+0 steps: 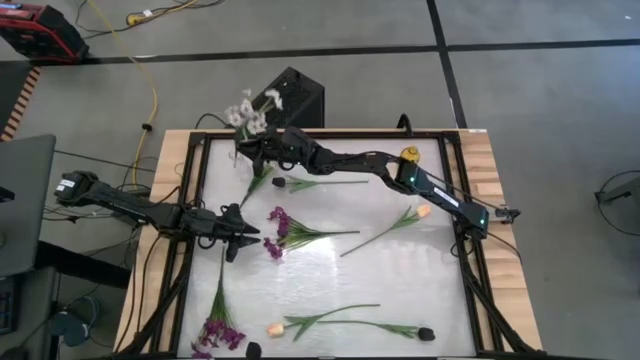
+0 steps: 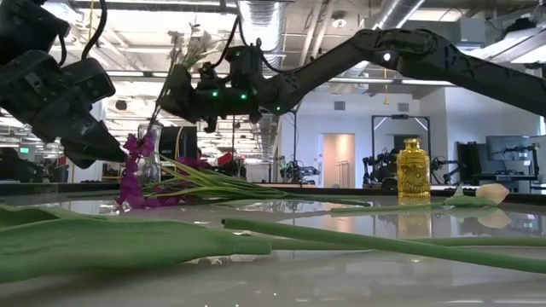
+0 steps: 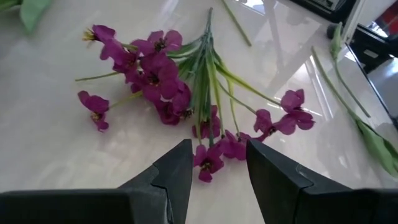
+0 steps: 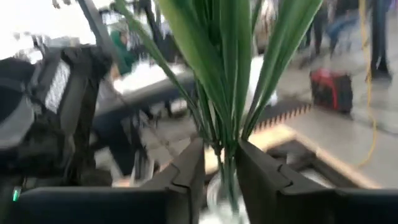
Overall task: Sort flowers into vase by color
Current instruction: Put the right white flowers into the transparent vase, then put the white flowers into the transparent vase
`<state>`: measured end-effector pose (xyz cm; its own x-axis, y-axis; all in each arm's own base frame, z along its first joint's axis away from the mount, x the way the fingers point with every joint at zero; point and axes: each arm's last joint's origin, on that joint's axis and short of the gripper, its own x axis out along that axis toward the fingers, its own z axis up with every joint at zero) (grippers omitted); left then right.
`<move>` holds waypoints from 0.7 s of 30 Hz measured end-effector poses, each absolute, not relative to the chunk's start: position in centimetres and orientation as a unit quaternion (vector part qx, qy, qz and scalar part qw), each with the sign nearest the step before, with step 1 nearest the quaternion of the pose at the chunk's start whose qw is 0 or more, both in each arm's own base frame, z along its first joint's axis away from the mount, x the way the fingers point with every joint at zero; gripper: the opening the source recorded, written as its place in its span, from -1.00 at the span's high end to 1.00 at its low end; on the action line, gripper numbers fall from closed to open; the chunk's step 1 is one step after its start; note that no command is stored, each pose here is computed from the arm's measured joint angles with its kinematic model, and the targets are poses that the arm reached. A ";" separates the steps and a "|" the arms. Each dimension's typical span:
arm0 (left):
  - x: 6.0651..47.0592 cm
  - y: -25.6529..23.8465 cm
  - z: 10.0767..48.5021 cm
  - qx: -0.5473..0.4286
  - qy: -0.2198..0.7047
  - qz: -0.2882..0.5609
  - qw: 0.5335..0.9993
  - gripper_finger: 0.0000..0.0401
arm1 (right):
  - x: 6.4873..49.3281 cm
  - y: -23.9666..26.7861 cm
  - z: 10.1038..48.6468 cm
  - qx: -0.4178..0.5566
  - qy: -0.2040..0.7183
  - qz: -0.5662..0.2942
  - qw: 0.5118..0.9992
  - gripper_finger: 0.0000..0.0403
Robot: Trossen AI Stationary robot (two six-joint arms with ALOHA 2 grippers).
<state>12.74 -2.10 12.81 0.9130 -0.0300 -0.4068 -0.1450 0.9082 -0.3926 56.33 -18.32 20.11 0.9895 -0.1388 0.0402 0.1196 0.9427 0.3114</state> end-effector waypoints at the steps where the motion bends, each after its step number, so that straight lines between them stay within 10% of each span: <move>1: 12.7 -2.1 12.8 -0.213 0.207 0.026 0.954 0.31 | 56.3 -18.3 20.1 0.155 -0.020 -0.067 0.985 0.30; 10: 12.8 -2.1 12.9 -0.204 0.203 0.020 0.957 0.31 | 54.6 -17.5 22.9 0.113 0.126 -0.064 0.984 -0.15; 21: 12.8 -2.2 12.9 -0.202 0.206 0.014 0.957 0.31 | 48.6 -15.5 28.0 0.065 0.358 -0.039 0.930 -0.21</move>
